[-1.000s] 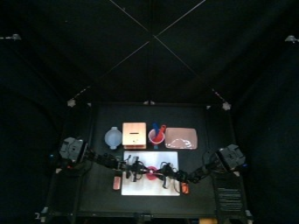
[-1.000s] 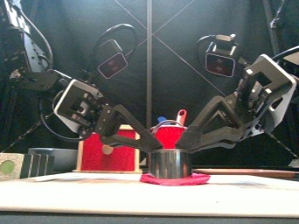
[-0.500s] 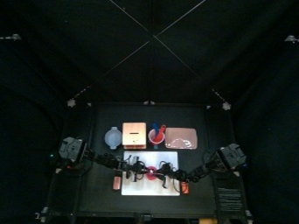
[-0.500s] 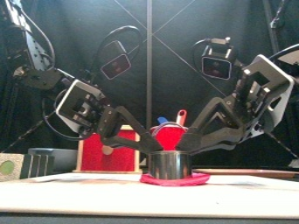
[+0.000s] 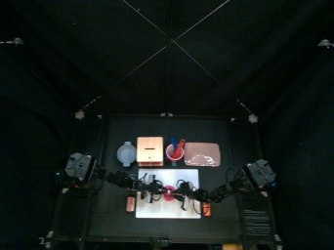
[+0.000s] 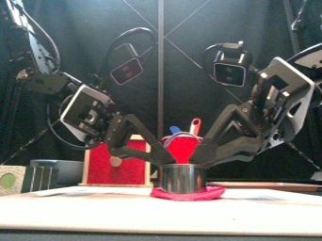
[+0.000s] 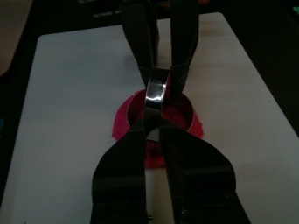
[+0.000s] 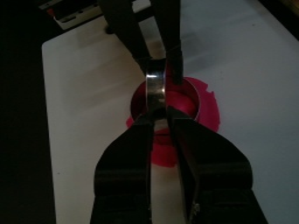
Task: Get the cutter from the drawer then cut the dough then place the extra dough in the bowl
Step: Cut the dough
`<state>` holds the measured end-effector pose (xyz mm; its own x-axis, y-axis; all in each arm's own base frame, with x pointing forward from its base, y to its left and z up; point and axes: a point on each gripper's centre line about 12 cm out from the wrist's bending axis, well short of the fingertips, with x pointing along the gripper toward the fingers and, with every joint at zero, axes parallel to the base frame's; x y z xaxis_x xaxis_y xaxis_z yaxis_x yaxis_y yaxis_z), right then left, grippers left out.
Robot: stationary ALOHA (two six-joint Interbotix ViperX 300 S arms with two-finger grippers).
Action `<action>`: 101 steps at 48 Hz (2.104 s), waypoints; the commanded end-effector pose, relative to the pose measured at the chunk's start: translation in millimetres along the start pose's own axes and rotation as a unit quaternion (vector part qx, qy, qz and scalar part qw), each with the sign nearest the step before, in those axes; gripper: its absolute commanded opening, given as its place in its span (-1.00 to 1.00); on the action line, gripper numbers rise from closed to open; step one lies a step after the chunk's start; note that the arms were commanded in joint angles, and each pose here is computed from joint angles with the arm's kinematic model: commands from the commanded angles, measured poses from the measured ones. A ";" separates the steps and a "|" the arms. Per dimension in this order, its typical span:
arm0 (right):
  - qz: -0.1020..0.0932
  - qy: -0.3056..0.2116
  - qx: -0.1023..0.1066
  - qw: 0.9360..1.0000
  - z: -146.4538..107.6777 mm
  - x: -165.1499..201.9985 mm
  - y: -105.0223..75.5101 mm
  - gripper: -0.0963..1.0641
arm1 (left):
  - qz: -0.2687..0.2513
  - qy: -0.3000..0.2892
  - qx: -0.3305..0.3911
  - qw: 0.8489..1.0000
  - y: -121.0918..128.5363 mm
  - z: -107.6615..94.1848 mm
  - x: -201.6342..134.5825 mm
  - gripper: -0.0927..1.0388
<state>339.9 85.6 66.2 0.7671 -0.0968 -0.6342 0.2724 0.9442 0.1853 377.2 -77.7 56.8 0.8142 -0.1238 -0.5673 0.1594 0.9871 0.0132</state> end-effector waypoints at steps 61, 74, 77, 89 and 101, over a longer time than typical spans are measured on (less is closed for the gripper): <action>-0.005 0.071 0.016 0.997 -19.0 4.2 -10.2 -0.12 | -0.019 0.071 0.018 0.997 -14.2 -28.2 0.7 -0.21; -0.004 0.090 0.022 0.996 -20.9 5.5 -11.8 -0.12 | -0.020 0.084 0.017 0.996 -14.2 -31.3 0.2 -0.21; -0.003 0.090 0.021 0.996 -20.8 5.6 -12.1 -0.12 | -0.020 0.085 0.017 0.996 -14.2 -31.4 0.2 -0.21; -0.002 0.088 0.019 0.996 -19.6 6.0 -11.3 -0.12 | -0.019 0.084 0.016 0.996 -13.6 -31.2 0.2 -0.21; 0.000 0.083 0.019 0.996 -16.4 7.1 -9.9 -0.12 | -0.009 0.078 -0.004 0.997 -10.1 -28.3 1.4 -0.16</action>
<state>341.4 83.8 64.4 0.7281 -0.0562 -0.6832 0.2686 0.9403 0.2090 376.4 -77.5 53.8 0.7904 -0.1177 -0.6012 0.1513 0.9885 0.0054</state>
